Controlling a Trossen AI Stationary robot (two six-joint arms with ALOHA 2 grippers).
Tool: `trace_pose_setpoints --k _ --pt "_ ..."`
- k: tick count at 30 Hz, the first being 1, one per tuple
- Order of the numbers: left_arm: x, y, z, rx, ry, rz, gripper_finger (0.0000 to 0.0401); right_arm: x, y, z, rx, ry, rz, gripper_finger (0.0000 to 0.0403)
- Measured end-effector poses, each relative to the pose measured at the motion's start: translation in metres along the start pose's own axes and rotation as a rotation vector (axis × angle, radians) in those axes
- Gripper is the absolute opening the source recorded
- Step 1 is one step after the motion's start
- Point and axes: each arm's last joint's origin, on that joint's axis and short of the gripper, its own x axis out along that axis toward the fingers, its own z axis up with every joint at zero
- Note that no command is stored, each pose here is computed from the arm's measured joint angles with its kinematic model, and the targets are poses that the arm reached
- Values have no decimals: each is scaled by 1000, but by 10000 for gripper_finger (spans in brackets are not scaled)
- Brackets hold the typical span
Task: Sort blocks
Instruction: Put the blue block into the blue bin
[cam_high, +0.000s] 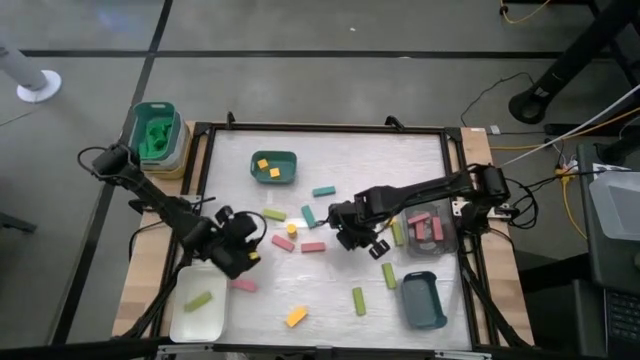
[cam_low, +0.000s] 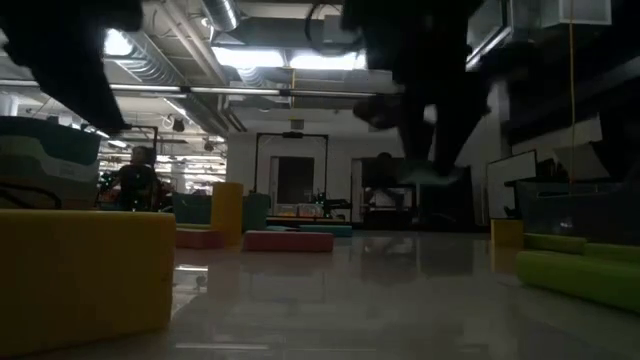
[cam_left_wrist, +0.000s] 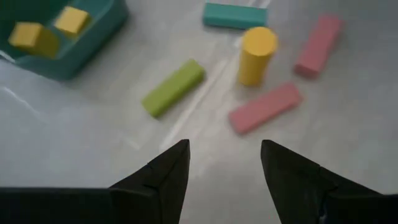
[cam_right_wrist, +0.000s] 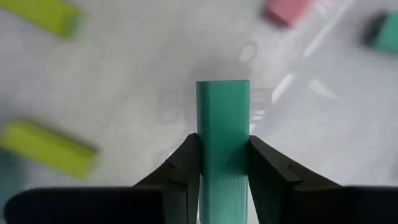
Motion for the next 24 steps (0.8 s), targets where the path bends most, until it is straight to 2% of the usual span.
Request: trace_pose_setpoints --k 5,14,18,24 --pt "21 11 12 91 -2 50 186 -20 28 21 -3 12 55 112" --pt "46 25 37 265 -22 75 186 -23 86 32 249 172 111 113" --pt "52 29 46 280 -35 84 186 -21 114 35 331 229 110 114" --pt "57 35 51 256 1 67 186 -19 159 36 366 316 100 114"
